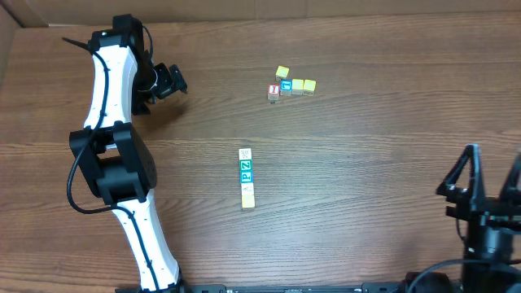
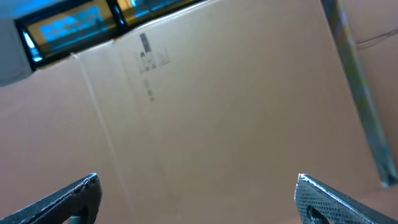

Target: Flip 5 blocks

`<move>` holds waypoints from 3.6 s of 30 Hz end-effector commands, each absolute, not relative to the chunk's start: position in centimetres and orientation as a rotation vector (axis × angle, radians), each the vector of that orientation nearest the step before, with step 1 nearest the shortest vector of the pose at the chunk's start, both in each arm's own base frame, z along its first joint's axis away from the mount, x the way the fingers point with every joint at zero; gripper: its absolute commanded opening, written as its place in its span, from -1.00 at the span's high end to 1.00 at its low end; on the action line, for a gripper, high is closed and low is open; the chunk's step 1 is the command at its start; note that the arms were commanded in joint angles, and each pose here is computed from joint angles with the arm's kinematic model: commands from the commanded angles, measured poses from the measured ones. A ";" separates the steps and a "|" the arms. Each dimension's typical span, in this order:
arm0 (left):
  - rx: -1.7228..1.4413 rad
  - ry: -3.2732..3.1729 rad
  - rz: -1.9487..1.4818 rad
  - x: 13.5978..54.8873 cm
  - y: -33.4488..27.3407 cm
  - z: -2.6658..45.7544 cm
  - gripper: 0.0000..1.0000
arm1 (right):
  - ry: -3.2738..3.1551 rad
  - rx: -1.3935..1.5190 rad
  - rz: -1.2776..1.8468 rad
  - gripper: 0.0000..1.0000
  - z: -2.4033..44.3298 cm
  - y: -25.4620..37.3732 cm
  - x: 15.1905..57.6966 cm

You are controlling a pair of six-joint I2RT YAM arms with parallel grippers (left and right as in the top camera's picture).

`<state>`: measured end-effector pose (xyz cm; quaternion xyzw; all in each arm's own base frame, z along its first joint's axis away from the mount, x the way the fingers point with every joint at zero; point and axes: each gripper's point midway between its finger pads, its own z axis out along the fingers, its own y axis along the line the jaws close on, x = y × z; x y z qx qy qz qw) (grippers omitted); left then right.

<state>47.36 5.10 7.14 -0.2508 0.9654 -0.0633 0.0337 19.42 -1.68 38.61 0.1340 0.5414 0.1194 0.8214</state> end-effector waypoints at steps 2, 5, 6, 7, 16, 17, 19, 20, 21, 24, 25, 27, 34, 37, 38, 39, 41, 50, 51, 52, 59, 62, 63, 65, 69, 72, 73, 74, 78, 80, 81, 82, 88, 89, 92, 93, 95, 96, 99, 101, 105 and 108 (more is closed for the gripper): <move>-0.749 2.958 -0.199 47.9 4.8 7.5 -1.00 | 1.147 0.242 0.266 -1.00 35.8 -1.1 20.0; -0.749 2.958 -0.199 47.9 4.8 7.5 -1.00 | 1.145 0.240 0.269 -1.00 34.0 -1.0 20.3; -0.749 2.958 -0.199 47.9 4.8 7.5 -1.00 | 1.141 0.241 0.275 -1.00 33.5 -1.0 20.5; -0.749 2.958 -0.199 47.9 4.8 7.5 -0.99 | 1.135 0.234 0.280 -1.00 33.1 -0.9 20.6; -0.749 2.958 -0.199 47.9 4.8 7.5 -1.00 | 1.157 0.239 0.279 -1.00 29.4 -0.9 22.0; -0.749 2.957 -0.199 47.9 4.8 7.5 -1.00 | 1.168 0.241 0.278 -1.00 29.0 -0.9 22.2; -0.749 2.958 -0.199 47.9 4.8 7.5 -1.00 | 1.194 0.246 0.275 -1.00 27.7 -1.0 22.6; -0.749 2.958 -0.199 47.9 4.8 7.5 -1.00 | 1.203 0.248 0.274 -1.00 27.3 -1.0 22.8; -0.749 2.958 -0.199 47.9 4.8 7.5 -1.00 | 1.222 0.251 0.274 -1.00 26.6 -1.0 23.0; -0.749 2.958 -0.199 47.9 4.8 7.5 -1.00 | 1.271 0.249 0.278 -1.00 24.5 -0.7 23.6; -0.749 2.958 -0.199 47.9 4.8 7.5 -1.00 | 1.302 0.249 0.276 -1.00 23.6 -0.7 23.9; -0.749 2.958 -0.199 47.9 4.8 7.5 -1.00 | 1.376 0.233 0.264 -1.00 22.0 -0.4 24.3; -0.749 2.958 -0.199 47.9 4.8 7.5 -1.00 | 1.591 0.140 0.164 -1.00 17.0 0.1 24.6; -0.749 2.958 -0.199 47.9 4.8 7.5 -1.00 | 1.591 0.142 0.166 -1.00 17.0 0.1 24.6; -0.749 2.957 -0.199 47.9 4.8 7.5 -1.00 | 1.591 0.143 0.166 -1.00 17.0 0.1 24.6; -0.749 2.958 -0.199 47.9 4.8 7.5 -1.00 | 1.591 0.143 0.166 -1.00 17.0 0.1 24.6; -0.749 2.957 -0.199 47.9 4.8 7.5 -1.00 | 1.591 0.143 0.166 -1.00 17.0 0.1 24.6; -0.749 2.958 -0.199 47.9 4.8 7.5 -1.00 | 1.591 0.143 0.167 -1.00 17.0 0.1 24.6; -0.749 2.958 -0.199 47.9 4.8 7.5 -1.00 | 1.591 0.144 0.167 -1.00 17.0 0.1 24.6; -0.749 2.958 -0.199 47.9 4.8 7.5 -1.00 | 1.591 0.143 0.166 -1.00 17.0 0.1 24.6; -0.749 2.958 -0.199 47.9 4.8 7.5 -1.00 | 1.591 0.143 0.166 -1.00 17.0 0.1 24.6; -0.749 2.958 -0.199 47.9 4.8 7.5 -1.00 | 1.591 0.143 0.166 -1.00 17.0 0.1 24.6; -0.749 2.958 -0.199 47.9 4.8 7.5 -1.00 | 1.591 0.143 0.166 -1.00 17.0 0.1 24.6; -0.749 2.958 -0.199 47.9 4.8 7.5 -1.00 | 1.591 0.144 0.167 -1.00 17.0 0.1 24.6; -0.749 2.958 -0.199 47.9 4.8 7.5 -1.00 | 1.591 0.143 0.166 -1.00 17.0 0.1 24.6; -0.749 2.958 -0.199 47.9 4.8 7.5 -1.00 | 1.591 0.143 0.166 -1.00 17.0 0.1 24.6; -0.749 2.958 -0.199 47.9 4.8 7.5 -1.00 | 1.591 0.144 0.167 -1.00 17.0 0.1 24.6; -0.749 2.958 -0.199 47.9 4.8 7.5 -1.00 | 1.591 0.144 0.167 -1.00 17.0 0.1 24.6; -0.749 2.958 -0.199 47.9 4.8 7.5 -1.00 | 1.591 0.143 0.166 -1.00 17.0 0.1 24.6; -0.749 2.957 -0.199 47.9 4.8 7.5 -1.00 | 1.591 0.144 0.167 -1.00 17.0 0.1 24.6; -0.748 2.956 -0.199 47.9 4.8 7.6 -1.00 | 1.591 0.143 0.166 -1.00 17.0 0.1 24.6; -0.748 2.954 -0.199 47.9 4.8 7.7 -1.00 | 1.591 0.143 0.166 -1.00 17.0 0.1 24.6; -0.736 2.909 -0.160 48.0 5.4 9.7 -1.00 | 1.591 0.144 0.167 -1.00 17.0 0.1 24.6; -0.732 2.886 -0.118 47.9 5.9 10.7 -1.00 | 1.591 0.143 0.167 -1.00 17.0 0.1 24.6; -0.716 2.811 -0.080 47.7 6.4 14.2 -1.00 | 1.591 0.143 0.166 -1.00 17.0 0.1 24.6; -0.706 2.779 -0.085 47.6 6.4 15.7 -1.00 | 1.591 0.143 0.167 -1.00 17.0 0.1 24.6; -0.686 2.701 -0.087 47.1 6.4 19.4 -1.00 | 1.591 0.143 0.167 -1.00 17.0 0.1 24.6; -0.678 2.655 -0.075 46.7 6.6 21.5 -1.00 | 1.591 0.143 0.166 -1.00 17.0 0.1 24.6; -0.654 2.505 -0.039 44.7 7.0 27.9 -1.00 | 1.591 0.143 0.167 -1.00 17.0 0.1 24.6; -0.628 2.384 -0.047 43.1 6.9 32.7 -1.00 | 1.591 0.143 0.166 -1.00 17.0 0.1 24.6; -0.575 2.160 -0.076 38.1 6.1 41.3 -1.00 | 1.591 0.143 0.166 -1.00 17.0 0.1 24.6; -0.539 2.011 -0.093 33.5 5.5 46.5 -1.00 | 1.591 0.144 0.167 -1.00 17.0 0.1 24.6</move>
